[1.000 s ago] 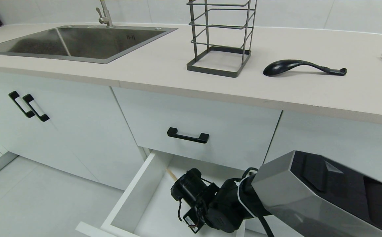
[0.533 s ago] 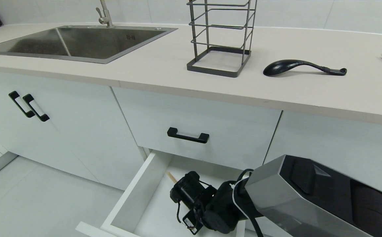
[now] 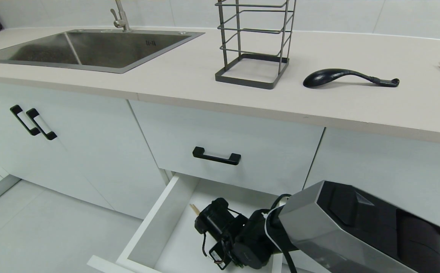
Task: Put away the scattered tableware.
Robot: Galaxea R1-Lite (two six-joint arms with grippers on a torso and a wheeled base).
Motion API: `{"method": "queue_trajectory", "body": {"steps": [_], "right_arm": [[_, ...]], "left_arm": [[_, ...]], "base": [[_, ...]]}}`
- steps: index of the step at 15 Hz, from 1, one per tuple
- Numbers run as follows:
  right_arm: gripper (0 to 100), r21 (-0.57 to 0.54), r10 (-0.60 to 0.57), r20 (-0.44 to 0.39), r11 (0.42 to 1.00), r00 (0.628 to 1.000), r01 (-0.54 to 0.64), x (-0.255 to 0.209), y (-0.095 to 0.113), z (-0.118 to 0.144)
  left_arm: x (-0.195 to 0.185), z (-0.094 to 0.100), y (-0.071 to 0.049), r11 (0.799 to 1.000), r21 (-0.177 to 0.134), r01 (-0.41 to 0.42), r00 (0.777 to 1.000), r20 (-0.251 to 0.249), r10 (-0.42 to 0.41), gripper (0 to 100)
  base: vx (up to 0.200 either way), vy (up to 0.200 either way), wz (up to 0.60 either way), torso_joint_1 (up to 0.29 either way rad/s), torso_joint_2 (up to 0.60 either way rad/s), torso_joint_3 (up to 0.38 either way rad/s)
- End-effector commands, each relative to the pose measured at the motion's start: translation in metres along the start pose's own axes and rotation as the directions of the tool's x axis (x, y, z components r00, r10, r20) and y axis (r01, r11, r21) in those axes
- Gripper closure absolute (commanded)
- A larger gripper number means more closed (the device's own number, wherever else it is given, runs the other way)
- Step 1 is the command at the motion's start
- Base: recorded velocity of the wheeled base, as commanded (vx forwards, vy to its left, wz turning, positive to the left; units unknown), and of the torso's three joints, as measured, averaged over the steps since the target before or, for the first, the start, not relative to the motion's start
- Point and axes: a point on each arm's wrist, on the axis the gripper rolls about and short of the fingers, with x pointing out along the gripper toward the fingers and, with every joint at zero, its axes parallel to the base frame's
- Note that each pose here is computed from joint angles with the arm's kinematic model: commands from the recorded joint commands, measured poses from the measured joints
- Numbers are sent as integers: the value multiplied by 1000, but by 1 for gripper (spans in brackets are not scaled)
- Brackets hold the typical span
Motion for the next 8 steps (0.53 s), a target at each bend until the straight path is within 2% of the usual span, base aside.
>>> {"method": "queue_trajectory", "body": {"steps": [1,4,8], "right_arm": [[0,0,0,-1,1000,1000,0,0,0,0],[0,6,4,29,1000,1000,-4,-15,-3,8],[0,19,15,102,1000,995,-17,-57,-10,21]], "left_arm": [[0,0,0,1000,0,-1,1000,1,1,0],[0,0,0,1000,0,-1,1000,-1,1,0],[0,0,0,1000,0,0,1000,1,0,0]], "base": [[0,0,0,0,0,0],[0,0,0,0,0,0],[0,0,0,0,0,0]]}}
